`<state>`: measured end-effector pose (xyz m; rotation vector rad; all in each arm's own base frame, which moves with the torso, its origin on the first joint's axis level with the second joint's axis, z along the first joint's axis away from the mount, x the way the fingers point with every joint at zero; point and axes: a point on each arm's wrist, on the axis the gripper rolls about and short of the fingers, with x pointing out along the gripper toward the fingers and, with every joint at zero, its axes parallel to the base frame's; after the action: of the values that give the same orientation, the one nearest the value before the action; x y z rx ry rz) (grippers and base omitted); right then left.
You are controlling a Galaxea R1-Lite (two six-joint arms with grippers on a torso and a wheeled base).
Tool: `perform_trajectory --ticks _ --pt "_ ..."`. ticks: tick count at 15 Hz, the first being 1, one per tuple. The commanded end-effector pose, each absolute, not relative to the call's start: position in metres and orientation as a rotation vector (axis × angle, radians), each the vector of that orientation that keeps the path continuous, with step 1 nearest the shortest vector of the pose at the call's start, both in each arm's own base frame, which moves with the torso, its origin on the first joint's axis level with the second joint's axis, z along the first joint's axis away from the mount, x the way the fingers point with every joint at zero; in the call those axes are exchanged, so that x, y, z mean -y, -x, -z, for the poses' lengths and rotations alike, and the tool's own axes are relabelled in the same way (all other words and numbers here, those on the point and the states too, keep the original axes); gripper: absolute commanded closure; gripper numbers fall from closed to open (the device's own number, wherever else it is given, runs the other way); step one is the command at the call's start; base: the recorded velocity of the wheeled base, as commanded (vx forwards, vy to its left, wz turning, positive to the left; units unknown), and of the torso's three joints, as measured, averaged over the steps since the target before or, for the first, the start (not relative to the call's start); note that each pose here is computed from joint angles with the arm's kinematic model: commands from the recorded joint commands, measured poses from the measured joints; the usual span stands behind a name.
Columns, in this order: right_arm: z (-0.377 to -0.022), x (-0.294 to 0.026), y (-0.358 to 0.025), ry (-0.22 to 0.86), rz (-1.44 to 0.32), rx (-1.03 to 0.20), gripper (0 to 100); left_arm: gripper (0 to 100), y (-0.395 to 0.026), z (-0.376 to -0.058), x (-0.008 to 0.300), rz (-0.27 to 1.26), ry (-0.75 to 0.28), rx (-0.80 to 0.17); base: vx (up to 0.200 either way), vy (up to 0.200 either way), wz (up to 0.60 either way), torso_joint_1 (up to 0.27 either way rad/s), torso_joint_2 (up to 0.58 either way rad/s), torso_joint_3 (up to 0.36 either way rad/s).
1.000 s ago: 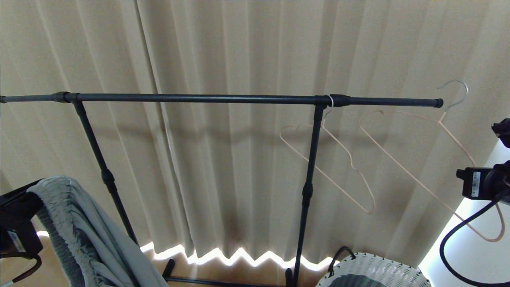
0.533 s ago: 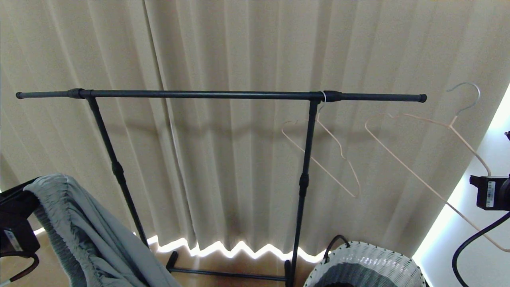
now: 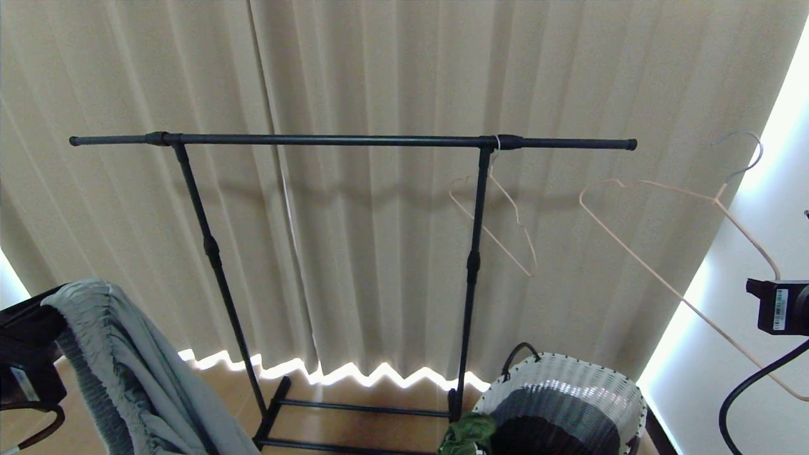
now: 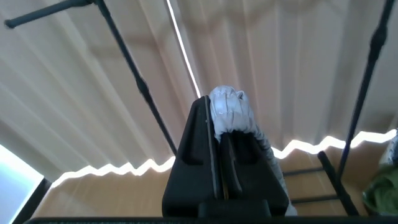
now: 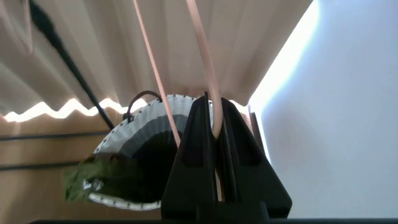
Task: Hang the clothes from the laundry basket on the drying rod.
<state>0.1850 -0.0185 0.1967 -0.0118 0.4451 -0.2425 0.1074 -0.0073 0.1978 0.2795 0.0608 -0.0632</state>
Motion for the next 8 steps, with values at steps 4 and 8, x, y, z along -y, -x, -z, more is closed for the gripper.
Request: perform_trajectory --ticks 4,8 --pt "-0.2039 0.0174 -0.1814 0.006 0.229 -0.403 100 100 -0.1064 -0.1983 0.0076 0.065 -0.277 -0.055 0.0 0.0 0.0 0.0 0.0 0.0" --pt "-0.2082 0.0153 -0.1811 0.0 0.215 -0.367 100 100 -0.1062 -0.1994 0.0074 0.063 -0.277 -0.05 0.0 0.0 0.0 0.0 0.0 0.0"
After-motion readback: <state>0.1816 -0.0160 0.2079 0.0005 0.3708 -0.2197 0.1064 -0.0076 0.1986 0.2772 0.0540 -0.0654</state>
